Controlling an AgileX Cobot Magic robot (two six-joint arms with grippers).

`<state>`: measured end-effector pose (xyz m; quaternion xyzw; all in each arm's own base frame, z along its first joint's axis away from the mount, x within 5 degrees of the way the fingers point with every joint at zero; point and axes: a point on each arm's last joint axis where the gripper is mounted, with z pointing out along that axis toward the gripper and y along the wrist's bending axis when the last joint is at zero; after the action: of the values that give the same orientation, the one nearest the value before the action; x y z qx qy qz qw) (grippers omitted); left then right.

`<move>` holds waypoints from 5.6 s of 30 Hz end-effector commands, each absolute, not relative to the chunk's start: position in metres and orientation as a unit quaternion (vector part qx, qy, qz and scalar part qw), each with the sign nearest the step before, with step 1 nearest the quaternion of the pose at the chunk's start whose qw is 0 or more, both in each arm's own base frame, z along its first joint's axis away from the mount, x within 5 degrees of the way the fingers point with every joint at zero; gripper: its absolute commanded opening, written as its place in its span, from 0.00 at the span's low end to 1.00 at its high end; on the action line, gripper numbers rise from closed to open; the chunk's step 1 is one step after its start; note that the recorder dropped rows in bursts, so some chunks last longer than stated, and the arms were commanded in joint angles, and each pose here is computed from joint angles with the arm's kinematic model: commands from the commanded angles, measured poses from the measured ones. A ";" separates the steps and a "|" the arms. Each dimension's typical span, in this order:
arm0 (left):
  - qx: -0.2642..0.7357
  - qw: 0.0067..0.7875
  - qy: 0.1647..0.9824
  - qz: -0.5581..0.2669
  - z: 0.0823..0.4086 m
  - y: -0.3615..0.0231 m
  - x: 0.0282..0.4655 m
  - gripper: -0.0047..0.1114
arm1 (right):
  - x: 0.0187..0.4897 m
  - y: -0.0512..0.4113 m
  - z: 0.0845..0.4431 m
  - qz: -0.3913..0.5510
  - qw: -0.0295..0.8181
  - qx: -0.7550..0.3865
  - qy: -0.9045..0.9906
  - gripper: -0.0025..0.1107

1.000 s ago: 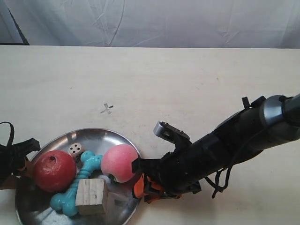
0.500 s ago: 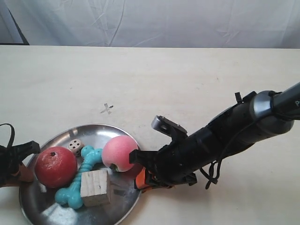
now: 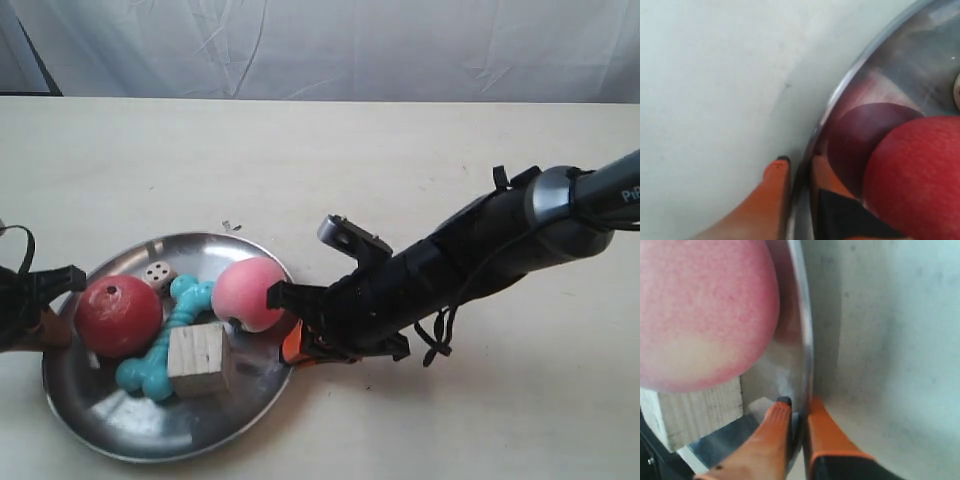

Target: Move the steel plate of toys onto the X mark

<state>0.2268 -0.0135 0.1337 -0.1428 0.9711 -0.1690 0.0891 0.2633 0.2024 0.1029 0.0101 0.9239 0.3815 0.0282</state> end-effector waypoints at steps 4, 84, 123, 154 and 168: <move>-0.166 0.155 0.951 -0.210 0.170 -0.017 0.270 0.04 | 0.298 0.201 0.134 0.399 0.054 -0.018 0.915 0.01; 0.045 0.451 0.864 -0.221 0.325 -0.047 0.249 0.04 | 0.284 0.133 0.302 0.214 0.353 -0.162 0.896 0.02; 0.163 0.691 0.698 -0.093 0.345 -0.033 0.087 0.04 | 0.158 0.093 0.296 0.193 0.600 -0.152 0.762 0.02; 0.160 0.688 0.700 -0.109 0.345 -0.034 0.085 0.04 | 0.054 -0.013 0.217 -0.035 0.751 0.115 0.649 0.02; 0.167 0.672 0.711 -0.121 0.342 -0.036 0.084 0.04 | 0.054 -0.013 0.216 -0.038 0.748 0.117 0.652 0.02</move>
<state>0.0856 -0.0358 0.3418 0.1679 0.7123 -0.1138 0.6720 0.0548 -0.0130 0.2174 0.1167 0.6540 -0.0343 0.7466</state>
